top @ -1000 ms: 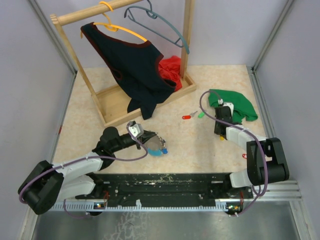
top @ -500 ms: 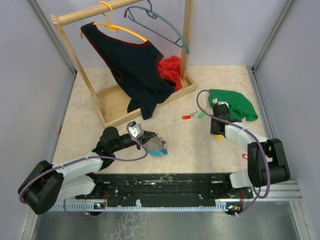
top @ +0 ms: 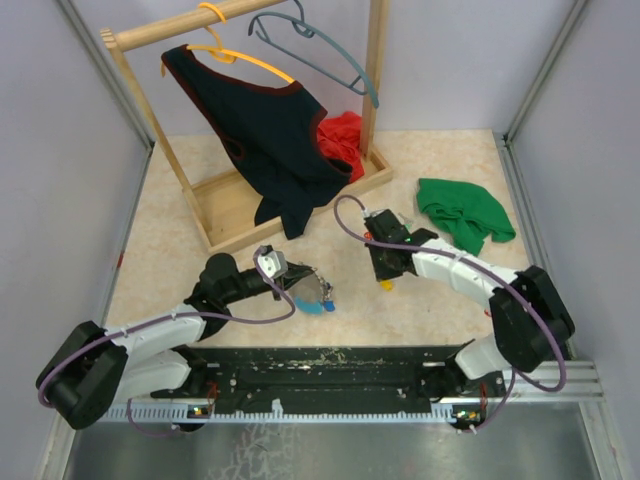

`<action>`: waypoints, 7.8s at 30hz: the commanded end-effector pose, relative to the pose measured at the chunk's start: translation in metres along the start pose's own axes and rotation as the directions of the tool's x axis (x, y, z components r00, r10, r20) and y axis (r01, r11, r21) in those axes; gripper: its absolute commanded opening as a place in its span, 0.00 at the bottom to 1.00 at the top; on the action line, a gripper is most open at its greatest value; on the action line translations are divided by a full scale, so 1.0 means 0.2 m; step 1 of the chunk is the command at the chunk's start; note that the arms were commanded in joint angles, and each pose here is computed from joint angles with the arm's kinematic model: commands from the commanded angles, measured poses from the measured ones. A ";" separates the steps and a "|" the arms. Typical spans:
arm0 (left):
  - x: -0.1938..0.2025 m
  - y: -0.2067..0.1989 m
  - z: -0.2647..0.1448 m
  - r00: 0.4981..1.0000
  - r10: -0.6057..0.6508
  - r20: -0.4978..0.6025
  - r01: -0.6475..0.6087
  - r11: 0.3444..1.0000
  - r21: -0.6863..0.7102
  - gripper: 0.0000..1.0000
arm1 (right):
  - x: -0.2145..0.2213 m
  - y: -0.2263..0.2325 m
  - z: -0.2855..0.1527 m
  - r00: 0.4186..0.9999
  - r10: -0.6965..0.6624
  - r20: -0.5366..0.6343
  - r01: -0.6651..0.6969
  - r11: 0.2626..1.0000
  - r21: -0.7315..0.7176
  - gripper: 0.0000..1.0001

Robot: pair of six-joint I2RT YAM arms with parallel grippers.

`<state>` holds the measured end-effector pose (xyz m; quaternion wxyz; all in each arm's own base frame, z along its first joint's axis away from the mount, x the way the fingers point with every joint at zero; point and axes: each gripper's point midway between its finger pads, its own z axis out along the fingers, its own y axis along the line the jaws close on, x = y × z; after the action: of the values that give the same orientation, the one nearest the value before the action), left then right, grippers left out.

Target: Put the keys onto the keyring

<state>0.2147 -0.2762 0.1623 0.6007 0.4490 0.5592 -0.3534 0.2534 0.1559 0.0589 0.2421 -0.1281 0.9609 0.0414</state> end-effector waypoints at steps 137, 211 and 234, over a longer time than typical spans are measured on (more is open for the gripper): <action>-0.06 -0.09 -0.02 0.995 0.065 0.078 -0.079 0.978 0.193 0.00 | -0.27 0.66 -0.63 0.430 -0.535 0.727 0.869 0.464 -0.173 0.00; -0.03 -0.14 -0.05 0.982 0.145 0.120 -0.171 0.953 0.249 0.00 | -0.21 0.89 -0.63 0.236 -0.637 0.734 0.962 0.257 -0.086 0.00; -0.04 -0.16 -0.05 0.980 0.146 0.134 -0.178 0.947 0.269 0.00 | -0.23 0.95 -0.65 0.239 -0.601 0.763 0.964 0.244 -0.110 0.00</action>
<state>0.1837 -0.2770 0.1561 0.5746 0.5457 0.4575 -0.4034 0.1821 0.3082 0.1582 0.4071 -0.6781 0.5780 0.2008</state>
